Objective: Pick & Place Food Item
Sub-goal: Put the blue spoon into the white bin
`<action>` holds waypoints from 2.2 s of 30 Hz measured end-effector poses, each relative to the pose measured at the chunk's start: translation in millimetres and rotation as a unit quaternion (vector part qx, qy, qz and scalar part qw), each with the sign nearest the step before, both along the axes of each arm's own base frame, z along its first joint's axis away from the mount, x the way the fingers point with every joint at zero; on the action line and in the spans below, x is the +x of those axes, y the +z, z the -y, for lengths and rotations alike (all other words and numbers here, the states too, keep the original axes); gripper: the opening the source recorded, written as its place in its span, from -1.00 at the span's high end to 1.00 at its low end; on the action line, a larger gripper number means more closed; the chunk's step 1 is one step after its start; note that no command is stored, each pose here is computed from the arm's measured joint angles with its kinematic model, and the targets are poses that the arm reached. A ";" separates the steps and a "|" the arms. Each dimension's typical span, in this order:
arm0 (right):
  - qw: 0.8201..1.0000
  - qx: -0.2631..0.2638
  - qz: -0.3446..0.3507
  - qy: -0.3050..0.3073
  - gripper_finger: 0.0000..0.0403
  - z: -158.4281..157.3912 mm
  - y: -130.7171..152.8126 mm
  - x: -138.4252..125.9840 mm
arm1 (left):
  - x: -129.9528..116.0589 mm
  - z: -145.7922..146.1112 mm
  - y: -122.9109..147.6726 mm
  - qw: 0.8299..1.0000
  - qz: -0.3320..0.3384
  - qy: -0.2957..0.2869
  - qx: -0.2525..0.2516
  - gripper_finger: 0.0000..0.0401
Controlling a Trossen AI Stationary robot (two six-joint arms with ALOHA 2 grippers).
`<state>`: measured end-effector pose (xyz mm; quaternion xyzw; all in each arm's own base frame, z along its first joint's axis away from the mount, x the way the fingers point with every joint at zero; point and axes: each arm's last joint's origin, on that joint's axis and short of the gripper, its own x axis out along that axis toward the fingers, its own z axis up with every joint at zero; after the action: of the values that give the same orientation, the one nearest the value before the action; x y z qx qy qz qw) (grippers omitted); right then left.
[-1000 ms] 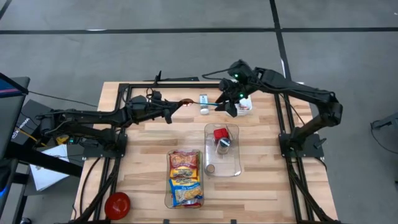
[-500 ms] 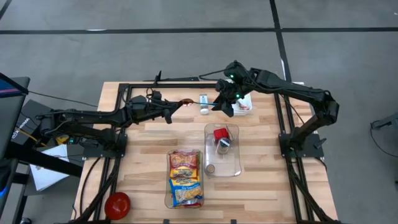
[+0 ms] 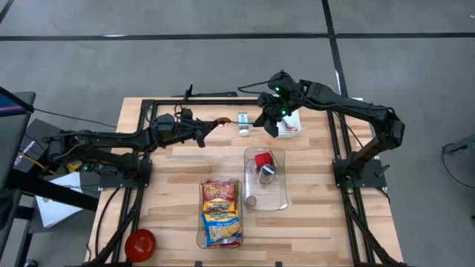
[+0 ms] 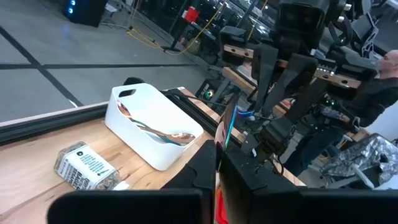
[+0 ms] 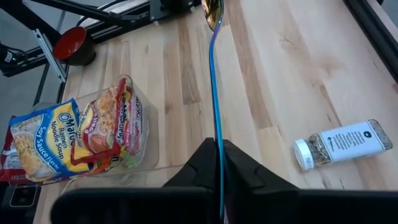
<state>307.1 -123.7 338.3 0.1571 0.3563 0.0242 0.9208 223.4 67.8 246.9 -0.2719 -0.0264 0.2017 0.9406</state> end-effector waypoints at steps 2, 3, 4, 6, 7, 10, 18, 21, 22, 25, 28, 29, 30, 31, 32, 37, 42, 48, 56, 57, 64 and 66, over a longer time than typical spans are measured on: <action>1.000 0.000 0.000 -0.001 0.98 0.1 0.0 0.0 | 0.0 -0.1 0.0 1.000 0.003 0.000 -0.007 0.95; 1.000 0.000 0.000 -0.003 0.98 1.3 0.0 -0.5 | 0.0 -0.1 -0.1 1.000 0.004 0.000 -0.011 0.92; 1.000 0.001 -0.001 -0.005 0.98 3.1 -0.1 -1.4 | 0.1 0.0 -0.4 1.000 0.001 0.000 -0.013 0.89; 1.000 0.003 -0.004 -0.009 0.98 6.3 -0.6 -3.5 | 0.0 0.0 -1.9 1.000 -0.006 -0.001 -0.015 0.82; 1.000 0.003 -0.007 -0.010 0.99 8.3 -1.1 -5.1 | 0.0 0.1 -2.9 1.000 -0.011 -0.003 -0.017 0.77; 1.000 0.004 -0.017 -0.016 0.99 14.0 -1.8 -10.8 | -0.2 0.5 -7.0 0.999 -0.030 -0.009 -0.023 0.61; 0.994 0.002 -0.081 -0.072 0.99 30.8 -7.5 -30.5 | -1.2 0.8 -12.9 0.998 -0.059 -0.010 -0.034 0.27; 0.987 0.009 -0.103 -0.122 1.00 38.8 -13.6 -36.4 | -1.4 0.7 -13.9 0.997 -0.062 -0.005 -0.039 0.21; 0.984 0.013 -0.111 -0.140 1.00 41.1 -17.1 -39.9 | -1.5 0.7 -14.1 0.997 -0.062 -0.005 -0.043 0.20; 0.977 0.016 -0.115 -0.180 1.00 44.3 -23.8 -51.3 | -1.5 0.7 -14.0 0.997 -0.060 -0.004 -0.046 0.18; 0.970 0.034 -0.093 -0.220 1.00 42.2 -27.0 -68.0 | -1.5 0.8 -14.1 0.997 -0.059 -0.004 -0.048 0.19; 0.967 0.042 -0.085 -0.235 1.00 41.4 -28.2 -74.5 | -1.5 0.8 -14.1 0.997 -0.059 -0.004 -0.048 0.19; 0.964 0.049 -0.076 -0.251 1.00 40.6 -29.6 -80.9 | -1.5 0.7 -14.1 0.997 -0.059 -0.003 -0.048 0.20; 0.959 0.058 -0.068 -0.268 1.00 40.0 -32.2 -88.0 | -1.6 0.5 -14.1 0.997 -0.059 0.000 -0.048 0.20; 0.954 0.068 -0.063 -0.286 1.00 39.2 -35.9 -95.6 | -1.7 0.3 -14.1 0.997 -0.059 0.005 -0.048 0.21; 0.923 0.113 -0.032 -0.366 1.00 32.9 -63.7 -129.3 | -2.1 -0.8 -14.1 0.997 -0.059 0.024 -0.045 0.21; 0.900 0.157 0.013 -0.406 1.00 24.7 -93.7 -148.6 | -2.4 -1.4 -14.1 0.997 -0.059 0.029 -0.044 0.21; 0.890 0.164 0.009 -0.425 1.00 17.4 -116.3 -156.7 | -2.4 -1.3 -14.0 0.997 -0.055 0.030 -0.053 0.21; 0.878 0.152 0.006 -0.454 1.00 19.7 -125.7 -156.9 | -2.6 -1.5 -14.1 0.996 -0.050 0.035 -0.062 0.21; 0.877 0.150 0.005 -0.457 1.00 21.0 -126.9 -156.7 | -2.6 -1.6 -14.1 0.996 -0.050 0.037 -0.062 0.21; 0.869 0.156 -0.018 -0.470 1.00 32.3 -141.1 -152.8 | -2.7 -1.8 -14.1 0.996 -0.049 0.042 -0.063 0.21; 0.870 0.158 -0.019 -0.467 1.00 34.7 -144.2 -150.7 | -2.7 -1.8 -14.1 0.996 -0.047 0.042 -0.067 0.21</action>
<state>156.5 -158.4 194.0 0.4490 0.2504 -0.3557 0.7805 220.6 69.7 232.8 -0.3228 0.0201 0.2554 0.9111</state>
